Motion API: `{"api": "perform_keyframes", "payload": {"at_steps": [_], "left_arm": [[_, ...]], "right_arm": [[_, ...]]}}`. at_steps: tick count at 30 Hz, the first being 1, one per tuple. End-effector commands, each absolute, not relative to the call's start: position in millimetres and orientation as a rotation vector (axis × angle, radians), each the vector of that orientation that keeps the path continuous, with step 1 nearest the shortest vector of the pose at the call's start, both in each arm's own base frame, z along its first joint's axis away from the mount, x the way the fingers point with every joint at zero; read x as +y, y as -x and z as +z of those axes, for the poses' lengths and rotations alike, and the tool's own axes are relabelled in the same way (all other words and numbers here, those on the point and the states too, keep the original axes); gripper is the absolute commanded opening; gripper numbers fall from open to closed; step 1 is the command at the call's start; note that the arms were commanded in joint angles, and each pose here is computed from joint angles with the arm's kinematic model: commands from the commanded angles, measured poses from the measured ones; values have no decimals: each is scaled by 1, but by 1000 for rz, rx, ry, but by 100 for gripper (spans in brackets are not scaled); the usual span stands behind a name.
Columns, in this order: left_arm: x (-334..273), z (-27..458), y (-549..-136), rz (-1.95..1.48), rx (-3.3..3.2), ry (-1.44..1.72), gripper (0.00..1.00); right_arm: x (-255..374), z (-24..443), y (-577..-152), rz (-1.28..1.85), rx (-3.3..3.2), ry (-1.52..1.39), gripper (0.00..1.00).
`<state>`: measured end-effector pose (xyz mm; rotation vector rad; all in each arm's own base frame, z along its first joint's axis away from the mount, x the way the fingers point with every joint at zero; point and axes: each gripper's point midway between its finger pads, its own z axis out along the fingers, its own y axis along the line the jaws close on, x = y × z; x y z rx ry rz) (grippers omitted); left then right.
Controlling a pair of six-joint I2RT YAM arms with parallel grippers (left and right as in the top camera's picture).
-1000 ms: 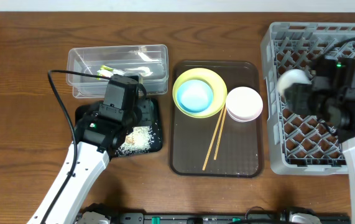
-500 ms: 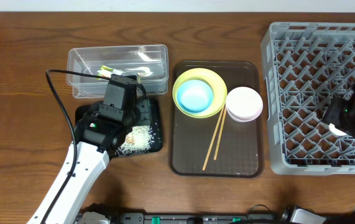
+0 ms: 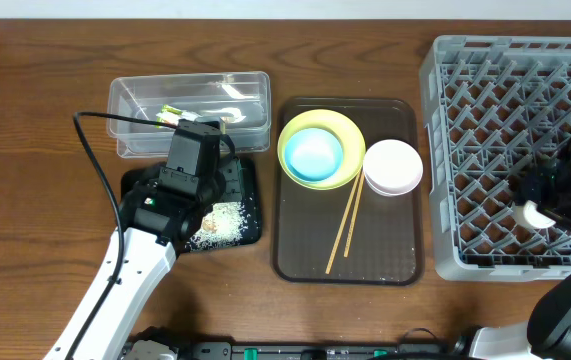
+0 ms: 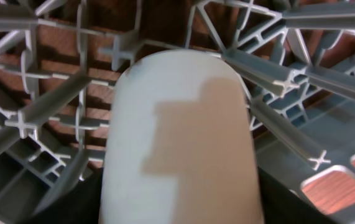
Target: Sort waste into correct bins and load items into the dishwasher rack
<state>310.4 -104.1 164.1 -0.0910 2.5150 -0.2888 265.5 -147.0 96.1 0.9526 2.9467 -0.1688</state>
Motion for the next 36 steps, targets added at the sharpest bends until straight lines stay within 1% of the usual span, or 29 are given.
{"api": "perform_keyframes", "payload": {"at_steps": [1,4,9,10,12,16,18,19,20,21,23,29,32,36], "left_arm": [[-101,166,-312,-263,2506,77,48],[-101,166,-312,-263,2506,77,48],[-101,166,-312,-263,2507,77,48],[-101,166,-312,-263,2507,77,48],[-101,166,-312,-263,2507,77,48],[-101,166,-312,-263,2507,77,48],[-101,166,-312,-263,2507,77,48],[-101,166,-312,-263,2507,77,48],[-101,166,-312,-263,2507,77,48],[-101,166,-312,-263,2507,77,49],[-101,166,-312,-263,2506,77,48],[-101,166,-312,-263,2506,77,49],[-101,166,-312,-263,2507,77,49],[-101,166,-312,-263,2507,77,49]], "right_arm": [[-149,98,-271,-155,2929,-960,90],[-144,98,-274,-103,2922,-957,93],[-139,102,-281,-44,2900,-945,84],[-137,105,-283,-24,2891,-941,81],[-134,114,-289,20,2860,-927,78],[-132,141,-298,14,2777,-879,74],[-128,154,-299,5,2748,-835,63],[-122,163,-296,3,2742,-799,41],[-119,167,-292,4,2745,-790,26],[-116,169,-289,5,2751,-788,16],[-112,169,-279,-4,2779,-797,2],[-110,150,-259,-30,2862,-873,1],[-113,134,-246,-82,2880,-969,1],[-114,115,-233,-128,2921,-991,1]]}}
